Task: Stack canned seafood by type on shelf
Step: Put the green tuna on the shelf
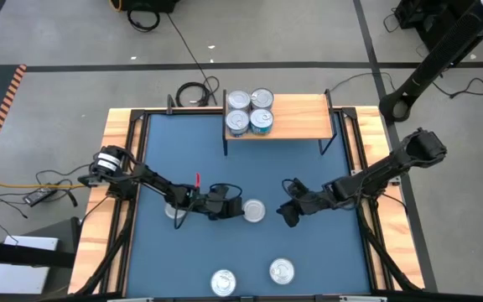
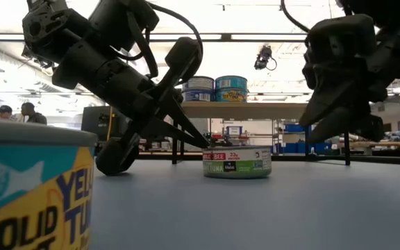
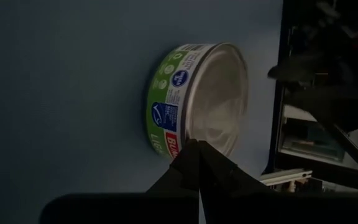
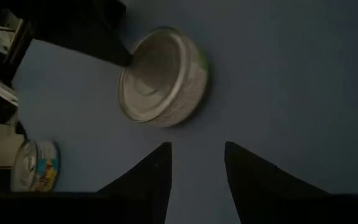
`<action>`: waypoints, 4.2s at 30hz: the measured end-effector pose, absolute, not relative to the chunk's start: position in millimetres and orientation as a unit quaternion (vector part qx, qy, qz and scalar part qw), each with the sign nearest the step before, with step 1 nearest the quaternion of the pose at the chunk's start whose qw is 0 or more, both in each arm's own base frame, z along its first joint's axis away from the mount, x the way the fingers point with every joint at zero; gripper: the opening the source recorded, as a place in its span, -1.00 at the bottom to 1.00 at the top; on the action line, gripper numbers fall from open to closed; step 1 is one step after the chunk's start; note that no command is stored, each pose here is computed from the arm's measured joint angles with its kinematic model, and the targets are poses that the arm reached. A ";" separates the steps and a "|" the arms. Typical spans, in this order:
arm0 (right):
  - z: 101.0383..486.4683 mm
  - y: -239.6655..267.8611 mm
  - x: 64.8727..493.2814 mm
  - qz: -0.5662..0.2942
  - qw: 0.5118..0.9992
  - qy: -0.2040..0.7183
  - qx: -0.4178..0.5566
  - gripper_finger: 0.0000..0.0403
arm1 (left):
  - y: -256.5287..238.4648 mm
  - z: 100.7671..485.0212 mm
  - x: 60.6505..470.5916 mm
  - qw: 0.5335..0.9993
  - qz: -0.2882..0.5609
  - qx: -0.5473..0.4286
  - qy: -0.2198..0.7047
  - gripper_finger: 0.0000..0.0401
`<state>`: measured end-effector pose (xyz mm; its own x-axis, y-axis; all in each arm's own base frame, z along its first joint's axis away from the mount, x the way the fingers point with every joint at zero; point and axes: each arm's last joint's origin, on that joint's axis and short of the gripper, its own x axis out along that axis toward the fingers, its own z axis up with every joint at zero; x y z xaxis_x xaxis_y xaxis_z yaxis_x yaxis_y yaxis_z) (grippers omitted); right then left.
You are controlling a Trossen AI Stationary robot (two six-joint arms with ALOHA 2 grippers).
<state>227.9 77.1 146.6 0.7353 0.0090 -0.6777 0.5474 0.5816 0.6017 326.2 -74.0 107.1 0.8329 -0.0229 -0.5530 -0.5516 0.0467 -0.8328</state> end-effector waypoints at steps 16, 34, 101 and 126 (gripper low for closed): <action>122.3 71.6 260.1 -0.153 0.783 0.263 0.543 0.22 | -73.1 105.2 325.0 0.699 0.197 -0.649 0.227 -1.00; 124.0 60.4 263.7 -0.167 0.788 0.242 0.540 0.27 | -72.7 103.5 323.6 0.708 0.200 -0.635 0.236 -1.00; 196.9 17.1 215.7 -0.280 0.696 -0.245 0.614 -0.37 | -55.8 222.9 283.1 0.816 0.052 -0.575 0.040 -0.70; 205.2 -36.2 235.6 -0.462 0.625 -0.313 0.546 -0.37 | -54.4 220.1 282.7 0.817 0.064 -0.570 0.052 -0.70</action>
